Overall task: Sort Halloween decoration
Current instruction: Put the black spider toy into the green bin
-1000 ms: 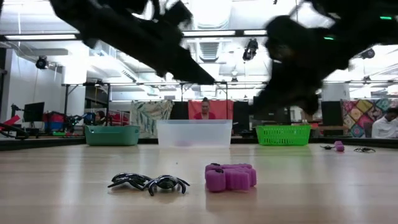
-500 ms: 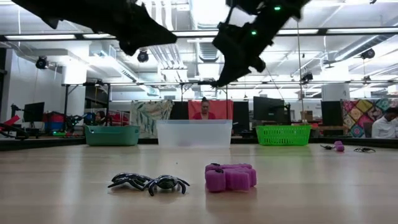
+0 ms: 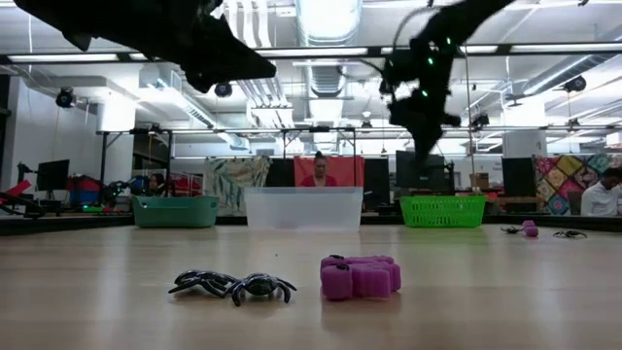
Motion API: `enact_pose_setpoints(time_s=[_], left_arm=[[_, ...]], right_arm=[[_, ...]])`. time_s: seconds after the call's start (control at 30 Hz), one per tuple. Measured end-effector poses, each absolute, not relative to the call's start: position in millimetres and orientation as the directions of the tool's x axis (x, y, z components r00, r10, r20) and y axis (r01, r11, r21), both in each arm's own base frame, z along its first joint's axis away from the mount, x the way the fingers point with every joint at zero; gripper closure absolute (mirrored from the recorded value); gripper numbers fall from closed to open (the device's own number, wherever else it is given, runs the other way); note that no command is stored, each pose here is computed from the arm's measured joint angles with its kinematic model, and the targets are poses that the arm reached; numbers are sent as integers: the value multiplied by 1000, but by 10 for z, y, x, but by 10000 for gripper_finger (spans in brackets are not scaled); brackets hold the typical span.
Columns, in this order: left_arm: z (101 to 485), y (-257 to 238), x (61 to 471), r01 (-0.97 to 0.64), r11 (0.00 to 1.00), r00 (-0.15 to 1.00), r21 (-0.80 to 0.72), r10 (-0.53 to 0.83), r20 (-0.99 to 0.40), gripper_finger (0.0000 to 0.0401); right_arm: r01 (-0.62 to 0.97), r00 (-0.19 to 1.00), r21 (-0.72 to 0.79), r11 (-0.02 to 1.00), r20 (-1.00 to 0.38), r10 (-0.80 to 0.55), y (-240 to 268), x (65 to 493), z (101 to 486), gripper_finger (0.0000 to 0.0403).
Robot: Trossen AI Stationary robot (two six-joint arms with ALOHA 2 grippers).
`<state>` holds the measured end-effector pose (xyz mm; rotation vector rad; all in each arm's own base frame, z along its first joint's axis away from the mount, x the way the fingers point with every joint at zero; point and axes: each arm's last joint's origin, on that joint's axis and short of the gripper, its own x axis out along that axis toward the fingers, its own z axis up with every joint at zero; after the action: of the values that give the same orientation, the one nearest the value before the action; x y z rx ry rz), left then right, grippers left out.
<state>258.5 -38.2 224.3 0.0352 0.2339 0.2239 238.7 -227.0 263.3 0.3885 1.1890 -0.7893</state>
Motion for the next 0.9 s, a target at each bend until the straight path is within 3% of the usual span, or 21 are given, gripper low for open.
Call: enact_pose_setpoints(time_s=[0.1,0.23,0.9], left_arm=[[2233,-381,2596,-217,974,947,62,226,-229,401],[2221,-381,2601,-218,974,945,65,227,-234,401],[2246,-375,2606,-238,967,945,88,251,-208,401]], right_arm=[[685,131,-60,726,-970,-204,-2404,2205,2470,394],[704,68,-50,709,-988,-137,-2494,2101,2293,394],[683,27,-86,725,-989,-144,-2588,2170,2080,389]])
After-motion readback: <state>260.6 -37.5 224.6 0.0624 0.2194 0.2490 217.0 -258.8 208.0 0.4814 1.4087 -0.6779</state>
